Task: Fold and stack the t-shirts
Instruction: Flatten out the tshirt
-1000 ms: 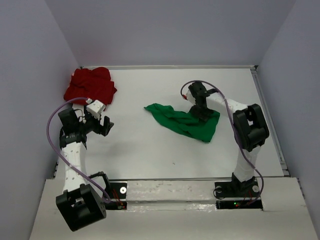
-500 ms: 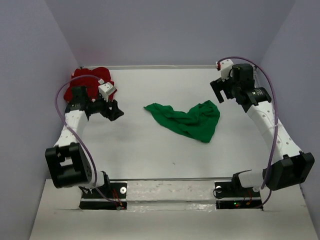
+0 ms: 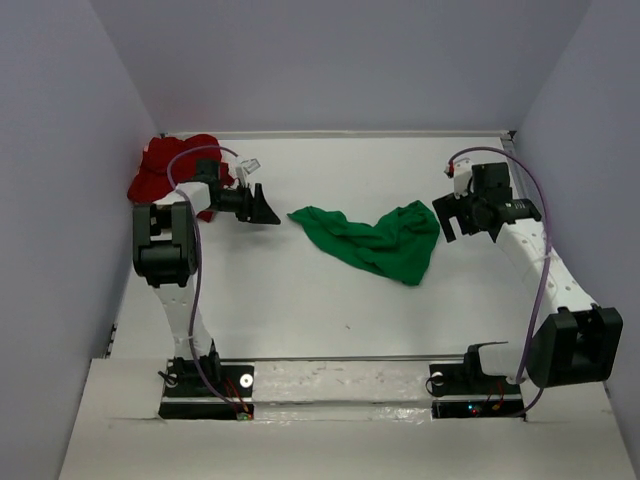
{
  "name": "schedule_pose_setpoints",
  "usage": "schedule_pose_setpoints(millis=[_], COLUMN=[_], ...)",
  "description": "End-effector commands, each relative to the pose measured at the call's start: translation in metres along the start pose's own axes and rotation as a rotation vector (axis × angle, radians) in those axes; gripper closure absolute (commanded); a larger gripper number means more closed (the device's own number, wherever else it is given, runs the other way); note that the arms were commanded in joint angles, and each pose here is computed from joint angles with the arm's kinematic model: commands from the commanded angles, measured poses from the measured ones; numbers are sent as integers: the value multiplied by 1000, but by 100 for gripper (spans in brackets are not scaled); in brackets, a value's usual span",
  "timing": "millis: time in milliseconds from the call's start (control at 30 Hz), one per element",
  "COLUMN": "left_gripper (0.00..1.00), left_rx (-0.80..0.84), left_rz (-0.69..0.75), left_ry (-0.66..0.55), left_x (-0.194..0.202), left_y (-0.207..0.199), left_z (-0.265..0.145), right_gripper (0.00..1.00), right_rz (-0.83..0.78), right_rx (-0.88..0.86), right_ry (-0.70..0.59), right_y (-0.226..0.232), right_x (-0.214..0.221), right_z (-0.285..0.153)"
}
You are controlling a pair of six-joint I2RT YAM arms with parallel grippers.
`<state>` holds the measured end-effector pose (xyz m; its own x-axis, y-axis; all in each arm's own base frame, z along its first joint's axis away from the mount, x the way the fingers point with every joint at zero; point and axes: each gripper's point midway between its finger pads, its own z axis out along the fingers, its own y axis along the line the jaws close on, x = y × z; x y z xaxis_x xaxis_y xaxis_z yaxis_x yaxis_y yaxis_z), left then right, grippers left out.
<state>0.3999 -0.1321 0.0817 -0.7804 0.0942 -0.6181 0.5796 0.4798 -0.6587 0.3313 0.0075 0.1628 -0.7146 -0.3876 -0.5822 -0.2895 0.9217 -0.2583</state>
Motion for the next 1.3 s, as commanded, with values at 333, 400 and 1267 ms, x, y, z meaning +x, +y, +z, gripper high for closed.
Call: schedule_pose_setpoints(millis=[333, 400, 1267], left_gripper=[34, 35, 66], left_rx=[-149, -190, -179], left_rz=[-240, -250, -242], left_ry=[47, 60, 258], left_x=[-17, -12, 28], left_y=[18, 28, 28], left_z=[49, 53, 131], right_gripper=[1, 1, 2], right_rz=[46, 43, 20], right_rx=[-6, -16, -29], right_ry=[-52, -56, 22], right_y=[-10, -8, -4], right_x=[-11, -11, 6], right_z=[-2, -2, 21])
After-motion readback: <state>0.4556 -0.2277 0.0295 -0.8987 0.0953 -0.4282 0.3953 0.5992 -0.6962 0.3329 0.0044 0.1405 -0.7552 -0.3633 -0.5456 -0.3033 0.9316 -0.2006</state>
